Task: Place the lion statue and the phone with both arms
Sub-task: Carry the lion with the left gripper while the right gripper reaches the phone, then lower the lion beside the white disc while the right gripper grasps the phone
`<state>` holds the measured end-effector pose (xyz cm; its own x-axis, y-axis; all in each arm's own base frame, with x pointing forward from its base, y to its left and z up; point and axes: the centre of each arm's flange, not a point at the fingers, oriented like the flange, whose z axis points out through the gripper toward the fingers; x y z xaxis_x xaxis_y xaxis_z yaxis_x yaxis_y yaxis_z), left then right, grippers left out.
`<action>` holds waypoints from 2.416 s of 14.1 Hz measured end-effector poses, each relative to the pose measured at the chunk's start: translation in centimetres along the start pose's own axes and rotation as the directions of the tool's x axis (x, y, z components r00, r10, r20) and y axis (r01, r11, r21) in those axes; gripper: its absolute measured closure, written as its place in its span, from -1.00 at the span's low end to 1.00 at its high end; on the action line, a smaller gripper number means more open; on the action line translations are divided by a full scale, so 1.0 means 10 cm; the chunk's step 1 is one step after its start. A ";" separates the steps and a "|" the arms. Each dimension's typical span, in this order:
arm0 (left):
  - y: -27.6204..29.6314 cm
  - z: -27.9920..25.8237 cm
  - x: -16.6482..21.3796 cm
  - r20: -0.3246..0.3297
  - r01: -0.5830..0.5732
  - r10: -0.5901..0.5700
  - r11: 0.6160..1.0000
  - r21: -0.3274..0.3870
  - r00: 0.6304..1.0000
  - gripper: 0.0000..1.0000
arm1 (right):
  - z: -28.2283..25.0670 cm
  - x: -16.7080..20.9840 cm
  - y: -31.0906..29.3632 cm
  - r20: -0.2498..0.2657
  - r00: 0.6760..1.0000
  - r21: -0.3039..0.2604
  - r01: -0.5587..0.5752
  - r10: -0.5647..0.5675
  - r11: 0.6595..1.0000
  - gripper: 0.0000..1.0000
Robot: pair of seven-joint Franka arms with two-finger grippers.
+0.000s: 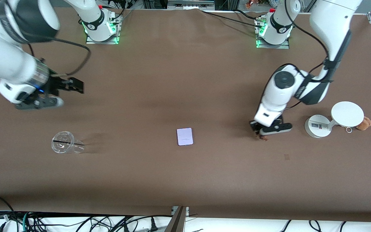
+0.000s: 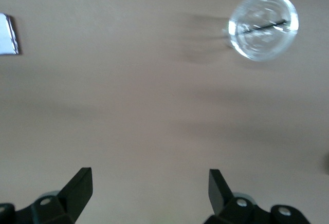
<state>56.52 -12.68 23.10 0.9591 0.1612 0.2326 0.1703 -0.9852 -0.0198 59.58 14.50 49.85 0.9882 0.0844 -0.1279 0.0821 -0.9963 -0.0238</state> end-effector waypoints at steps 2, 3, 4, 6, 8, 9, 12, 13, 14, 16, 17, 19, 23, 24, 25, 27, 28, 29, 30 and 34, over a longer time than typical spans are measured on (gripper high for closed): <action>-0.41 0.08 -0.08 0.026 -0.001 0.001 1.000 0.021 1.000 0.28 | 0.20 0.21 -0.58 -0.034 0.999 -0.002 -0.026 0.026 1.000 -1.00; -0.55 0.10 -0.11 0.035 -0.001 0.000 1.000 0.029 0.999 0.28 | 0.32 0.32 -0.90 -0.060 0.998 0.002 -0.030 0.030 1.000 -1.00; -0.65 0.11 -0.14 0.042 -0.005 0.003 0.999 0.036 0.999 0.28 | 0.45 0.42 -1.19 -0.084 0.996 0.008 -0.026 0.026 1.000 -1.00; -0.83 0.12 -0.17 0.044 -0.017 0.015 0.999 0.036 0.999 0.28 | 0.80 0.63 -1.65 -0.130 0.991 0.022 -0.010 0.013 1.000 -1.00; -1.02 0.15 -0.20 0.041 -0.027 0.026 0.999 0.026 0.999 0.28 | 1.19 0.83 -2.02 -0.170 0.985 0.043 -0.025 0.032 0.999 -1.00; -1.12 0.17 -0.22 0.043 -0.031 0.030 0.999 0.024 0.999 0.28 | 1.40 0.89 -2.23 -0.187 0.982 0.053 -0.028 0.037 0.998 -1.00; -1.39 0.21 -0.23 0.035 -0.037 0.037 0.999 0.014 0.999 0.28 | 1.92 0.92 -2.82 -0.233 0.972 0.083 -0.017 0.036 0.996 -1.00; -1.45 0.22 -0.25 0.033 -0.047 0.047 0.999 0.010 0.998 0.28 | 2.03 0.91 -2.93 -0.245 0.969 0.091 -0.012 0.034 0.996 -1.00; -1.50 0.23 -0.26 0.034 -0.060 0.060 0.998 0.009 0.998 0.28 | 2.13 0.90 -3.01 -0.254 0.967 0.094 -0.009 0.033 0.995 -1.00; -1.54 0.23 -0.26 0.032 -0.078 0.077 0.997 0.008 0.996 0.28 | 2.33 0.88 -3.13 -0.280 0.959 0.088 -0.009 0.033 0.996 -1.00; -1.55 0.23 -0.25 0.028 -0.088 0.087 0.996 0.005 0.996 0.28 | 2.45 0.87 -3.20 -0.295 0.955 0.085 -0.009 0.034 0.996 -1.00; -1.64 0.23 -0.24 0.012 -0.105 0.105 0.994 -0.002 0.994 0.28 | 2.71 0.81 -3.35 -0.318 0.947 0.075 -0.008 0.032 0.997 -1.00; -1.71 0.27 -0.26 0.006 -0.109 0.109 0.994 -0.014 0.994 0.28 | 3.09 0.74 -3.51 -0.353 0.935 0.043 0.002 0.013 0.999 -1.00; -1.70 0.29 -0.27 0.007 -0.110 0.110 0.994 -0.020 0.994 0.28 | 3.14 0.74 -3.51 -0.357 0.934 0.043 0.004 0.011 0.999 -1.00; -1.69 0.31 -0.28 0.008 -0.109 0.110 0.994 -0.024 0.994 0.28 | 3.16 0.74 -3.51 -0.359 0.933 0.042 0.005 0.010 0.999 -1.00; -1.69 0.30 -0.27 -0.001 -0.108 0.108 0.994 -0.029 0.994 0.02 | 3.19 0.74 -3.51 -0.362 0.932 0.044 0.006 0.010 0.999 -1.00; -1.68 0.28 -0.25 -0.009 -0.109 0.109 0.994 -0.029 0.994 -0.22 | 3.20 0.74 -3.51 -0.363 0.932 0.044 0.007 0.009 0.999 -1.00; -1.67 0.25 -0.22 -0.018 -0.111 0.111 0.993 -0.029 0.994 -0.39 | 3.21 0.73 -3.53 -0.364 0.931 0.045 0.008 0.009 0.999 -1.00; -1.65 0.22 -0.19 -0.028 -0.115 0.114 0.993 -0.029 0.993 -0.60 | 3.24 0.73 -3.54 -0.366 0.931 0.046 0.004 0.013 0.999 -1.00; -1.46 0.06 -0.09 -0.035 -0.135 0.134 0.991 -0.019 0.990 -1.00 | 3.35 0.70 -3.58 -0.381 0.925 0.033 0.006 0.007 0.999 -0.99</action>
<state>53.30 1.64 22.55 0.9649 0.0257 0.2614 0.0353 -0.9989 -0.0322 59.21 51.16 16.56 0.9635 0.0661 0.2594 0.0837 -0.9948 -0.0574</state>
